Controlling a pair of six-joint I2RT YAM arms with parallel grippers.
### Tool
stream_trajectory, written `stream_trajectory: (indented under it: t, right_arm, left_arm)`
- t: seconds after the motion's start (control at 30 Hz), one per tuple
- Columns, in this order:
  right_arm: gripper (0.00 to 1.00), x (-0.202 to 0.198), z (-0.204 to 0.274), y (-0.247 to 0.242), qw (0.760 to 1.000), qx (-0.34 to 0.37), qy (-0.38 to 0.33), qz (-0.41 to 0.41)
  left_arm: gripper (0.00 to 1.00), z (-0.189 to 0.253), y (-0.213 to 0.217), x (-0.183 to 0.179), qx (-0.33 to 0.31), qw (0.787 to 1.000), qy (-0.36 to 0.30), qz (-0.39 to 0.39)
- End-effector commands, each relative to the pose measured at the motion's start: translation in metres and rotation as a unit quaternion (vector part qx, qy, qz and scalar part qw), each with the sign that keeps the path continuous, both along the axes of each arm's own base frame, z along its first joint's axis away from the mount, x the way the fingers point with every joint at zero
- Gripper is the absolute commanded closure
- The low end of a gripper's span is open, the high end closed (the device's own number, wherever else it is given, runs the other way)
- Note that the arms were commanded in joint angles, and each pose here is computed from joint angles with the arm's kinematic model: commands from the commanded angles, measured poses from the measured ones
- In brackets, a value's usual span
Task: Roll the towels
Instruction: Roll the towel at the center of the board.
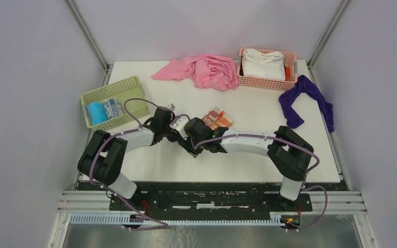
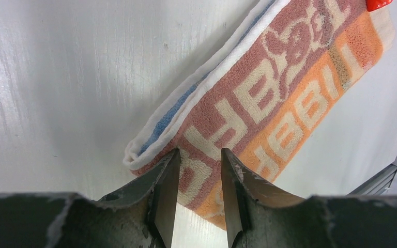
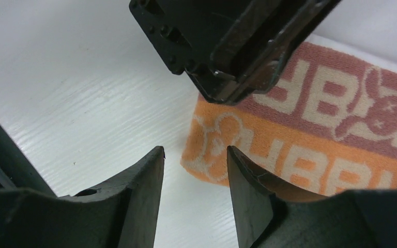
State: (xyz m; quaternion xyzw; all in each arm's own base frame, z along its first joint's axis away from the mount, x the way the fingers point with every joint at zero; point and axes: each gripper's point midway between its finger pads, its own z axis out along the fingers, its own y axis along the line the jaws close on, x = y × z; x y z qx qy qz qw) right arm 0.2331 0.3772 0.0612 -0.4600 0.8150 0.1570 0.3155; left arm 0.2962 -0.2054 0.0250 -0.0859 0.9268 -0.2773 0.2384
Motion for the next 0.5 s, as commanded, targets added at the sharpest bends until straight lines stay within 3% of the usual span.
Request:
stream_trajectory:
  t: [0.0, 0.33, 0.47]
  right_arm:
    - [0.44, 0.001, -0.027, 0.004, 1.0, -0.015, 0.0, -0.021]
    - [0.49, -0.008, -0.072, -0.05, 0.987, -0.146, -0.014, -0.067]
    - [0.67, -0.015, -0.077, -0.054, 0.987, -0.149, -0.003, -0.058]
  left_arm:
    - [0.57, -0.022, 0.009, -0.017, 0.013, 0.999, 0.046, 0.021]
    - [0.57, -0.02, 0.01, -0.022, -0.024, 0.995, 0.056, 0.076]
    - [0.51, -0.008, 0.015, -0.018, -0.035, 0.993, 0.043, 0.106]
